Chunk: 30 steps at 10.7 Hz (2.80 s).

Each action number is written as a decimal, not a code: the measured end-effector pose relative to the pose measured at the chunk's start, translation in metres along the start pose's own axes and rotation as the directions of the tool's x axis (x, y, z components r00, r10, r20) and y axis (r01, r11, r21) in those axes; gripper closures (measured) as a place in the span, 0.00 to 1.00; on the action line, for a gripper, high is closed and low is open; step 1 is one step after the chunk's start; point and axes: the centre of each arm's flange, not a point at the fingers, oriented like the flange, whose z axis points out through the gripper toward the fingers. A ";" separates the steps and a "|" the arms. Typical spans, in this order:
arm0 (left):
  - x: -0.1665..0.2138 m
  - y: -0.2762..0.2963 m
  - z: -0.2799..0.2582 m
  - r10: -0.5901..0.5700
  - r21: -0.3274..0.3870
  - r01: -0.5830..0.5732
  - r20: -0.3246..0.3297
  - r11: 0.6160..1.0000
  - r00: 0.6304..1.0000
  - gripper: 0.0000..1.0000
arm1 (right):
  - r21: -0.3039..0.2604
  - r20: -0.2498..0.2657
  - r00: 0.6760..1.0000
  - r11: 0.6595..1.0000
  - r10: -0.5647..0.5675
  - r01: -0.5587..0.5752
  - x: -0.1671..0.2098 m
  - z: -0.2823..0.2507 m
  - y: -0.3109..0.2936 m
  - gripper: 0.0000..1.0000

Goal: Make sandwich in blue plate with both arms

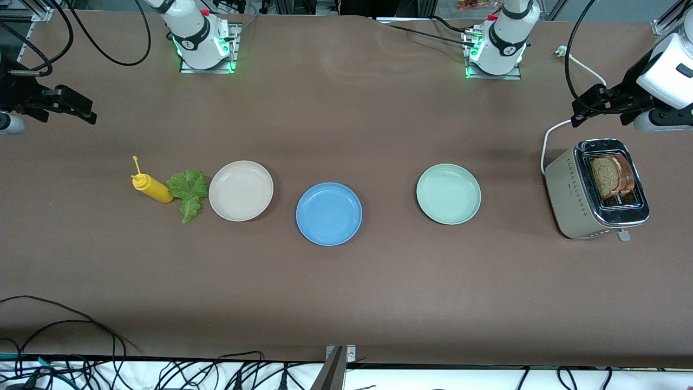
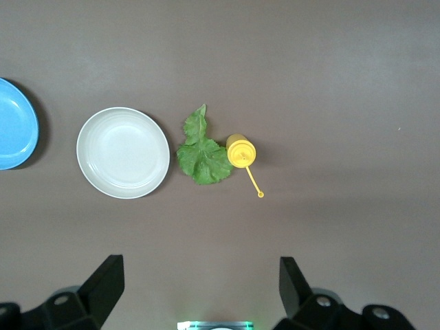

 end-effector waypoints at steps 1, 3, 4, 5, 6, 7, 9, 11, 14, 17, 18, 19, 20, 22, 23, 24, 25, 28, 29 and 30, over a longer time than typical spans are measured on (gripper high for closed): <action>0.000 0.000 0.000 0.000 0.000 0.000 0.000 1.000 1.000 0.00 | 0.000 0.000 1.000 1.000 0.000 0.000 0.000 0.000 0.000 0.00; 0.000 0.000 0.000 0.000 0.000 0.000 0.000 1.000 1.000 0.00 | 0.000 -0.003 1.000 1.000 0.001 -0.001 0.000 -0.001 0.000 0.00; 0.000 0.001 0.000 0.002 0.000 -0.002 0.000 1.000 1.000 0.00 | 0.000 -0.008 1.000 1.000 0.001 -0.001 0.000 -0.003 0.001 0.00; 0.000 0.003 0.000 0.006 0.000 -0.006 0.000 1.000 1.000 0.00 | 0.001 -0.012 1.000 1.000 0.002 -0.002 0.000 -0.005 0.001 0.00; -0.001 0.005 0.000 0.010 0.000 -0.010 0.000 1.000 1.000 0.00 | 0.001 -0.013 1.000 1.000 0.003 -0.003 0.000 -0.005 0.002 0.00; -0.001 0.006 0.000 0.012 0.000 -0.012 0.000 1.000 1.000 0.00 | 0.001 -0.012 1.000 1.000 0.004 -0.004 0.000 -0.005 0.002 0.00; -0.001 0.006 0.000 0.012 0.000 -0.012 0.000 1.000 1.000 0.00 | 0.001 -0.013 1.000 1.000 0.007 -0.007 0.000 -0.005 0.004 0.00; -0.001 0.006 0.000 0.012 0.000 -0.012 0.000 1.000 1.000 0.00 | 0.001 -0.013 1.000 1.000 0.009 -0.009 0.000 -0.005 0.005 0.00; -0.001 0.006 0.000 0.011 0.000 -0.011 0.000 1.000 1.000 0.00 | 0.001 -0.013 1.000 1.000 0.009 -0.009 0.000 -0.005 0.005 0.00; 0.000 0.003 0.000 0.008 0.023 -0.008 -0.004 1.000 1.000 0.00 | 0.001 -0.013 1.000 1.000 0.009 -0.009 0.000 -0.005 0.005 0.00; 0.000 0.003 0.000 0.008 0.023 -0.008 -0.004 1.000 1.000 0.00 | 0.001 -0.013 1.000 1.000 0.009 -0.009 0.000 -0.005 0.005 0.00; 0.000 0.002 0.000 0.008 0.023 -0.008 -0.004 1.000 1.000 0.00 | 0.001 -0.013 1.000 1.000 0.009 -0.009 0.000 -0.006 0.005 0.00; 0.000 0.002 0.000 0.007 0.024 -0.007 -0.004 1.000 1.000 0.00 | 0.001 -0.014 1.000 1.000 0.009 -0.009 -0.001 -0.006 0.005 0.00; 0.000 0.002 0.000 0.007 0.024 -0.007 -0.004 1.000 1.000 0.00 | 0.002 -0.015 1.000 1.000 0.013 -0.013 -0.001 -0.006 0.007 0.00; 0.000 0.002 0.000 0.006 0.024 -0.006 -0.004 1.000 1.000 0.00 | 0.002 -0.015 1.000 1.000 0.017 -0.017 -0.001 -0.006 0.009 0.00; 0.000 0.001 0.000 0.005 0.024 -0.005 -0.004 1.000 1.000 0.00 | 0.003 -0.016 1.000 1.000 0.023 -0.023 -0.001 -0.007 0.013 0.00; 0.000 0.001 0.000 0.005 0.024 -0.005 -0.004 1.000 1.000 0.00 | 0.003 -0.019 0.999 1.000 0.026 -0.026 -0.001 -0.008 0.014 0.00; 0.000 0.001 0.000 0.005 0.024 -0.005 -0.004 1.000 1.000 0.00 | 0.003 -0.026 0.999 1.000 0.025 -0.025 -0.001 -0.012 0.014 0.00; 0.000 0.001 0.000 0.005 0.024 -0.005 -0.005 1.000 1.000 0.00 | 0.003 -0.026 0.999 1.000 0.025 -0.025 -0.001 -0.012 0.014 0.00; 0.000 0.001 0.000 0.005 0.024 -0.005 -0.005 1.000 1.000 0.00 | 0.003 -0.026 0.999 1.000 0.025 -0.025 -0.001 -0.012 0.014 0.00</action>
